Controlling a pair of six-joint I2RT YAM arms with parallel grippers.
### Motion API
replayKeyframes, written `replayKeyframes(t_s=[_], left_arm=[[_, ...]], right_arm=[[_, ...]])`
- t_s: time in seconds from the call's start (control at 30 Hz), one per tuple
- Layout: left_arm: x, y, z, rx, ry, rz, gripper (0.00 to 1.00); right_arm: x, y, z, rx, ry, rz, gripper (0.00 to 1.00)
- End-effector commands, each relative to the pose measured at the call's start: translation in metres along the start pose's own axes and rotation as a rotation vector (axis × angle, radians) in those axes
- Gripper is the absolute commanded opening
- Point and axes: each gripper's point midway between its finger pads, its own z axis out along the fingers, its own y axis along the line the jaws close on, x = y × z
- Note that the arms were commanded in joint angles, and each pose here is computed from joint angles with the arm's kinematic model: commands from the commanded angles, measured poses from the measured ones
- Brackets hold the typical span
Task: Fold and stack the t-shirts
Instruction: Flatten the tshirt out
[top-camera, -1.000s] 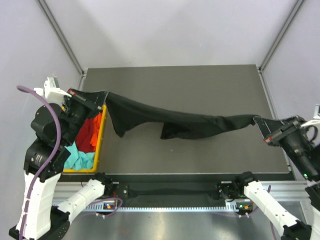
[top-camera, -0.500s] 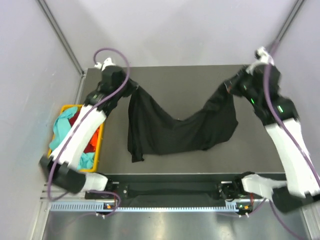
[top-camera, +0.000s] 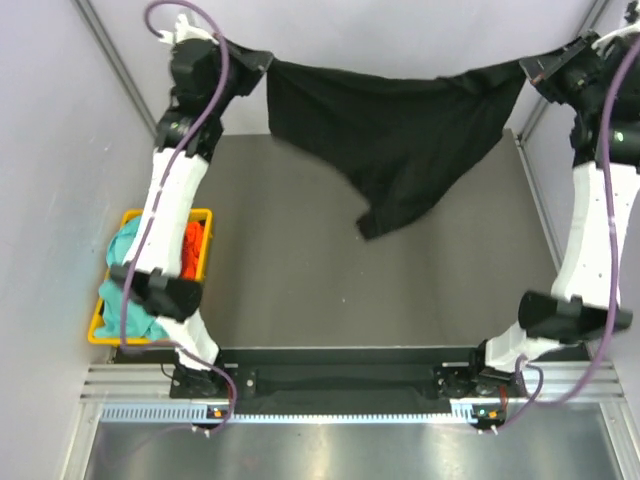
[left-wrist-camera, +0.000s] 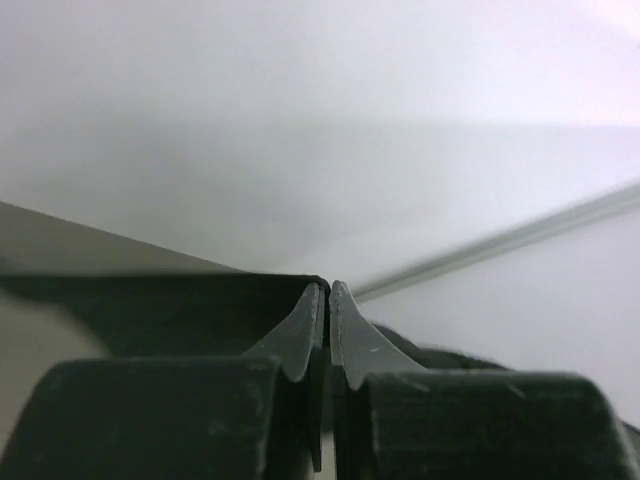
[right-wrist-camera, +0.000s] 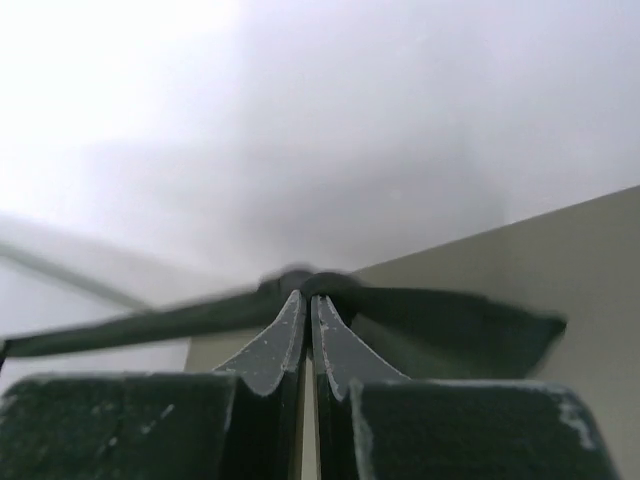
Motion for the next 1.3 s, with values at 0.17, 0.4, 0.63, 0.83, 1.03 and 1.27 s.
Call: replayKeyframes(t_s=[0.17,0.4,0.63,0.83,1.03,1.27], left_arm=[[0.034,0.016,-0.129,0.048,0.065,0.074,0.00],[0.149,0.154,-0.207,-0.174,0.283,0.008,0.00],[0.213,0.288,-0.279,-0.540,0.365,0.064,0.00],[0.231,0.314,-0.297,-0.612,0.411,0.067,0.00],[0.230,0.303,-0.290,-0.577,0.409,0.031,0.00],[0.160,0.213,-0.248,-0.426,0.300,0.072,0.00]], right_arm=[[0.079,0.000,-0.118,-0.014,0.090,-0.052,0.00],[0.234,-0.082,-0.176,0.171,0.407,0.082,0.00],[0.377,-0.163,-0.219,0.332,0.658,0.207,0.00],[0.382,-0.177,-0.234,0.390,0.671,0.144,0.00],[0.361,-0.168,-0.230,0.380,0.617,0.128,0.00],[0.234,-0.097,-0.212,0.289,0.345,0.040,0.00]])
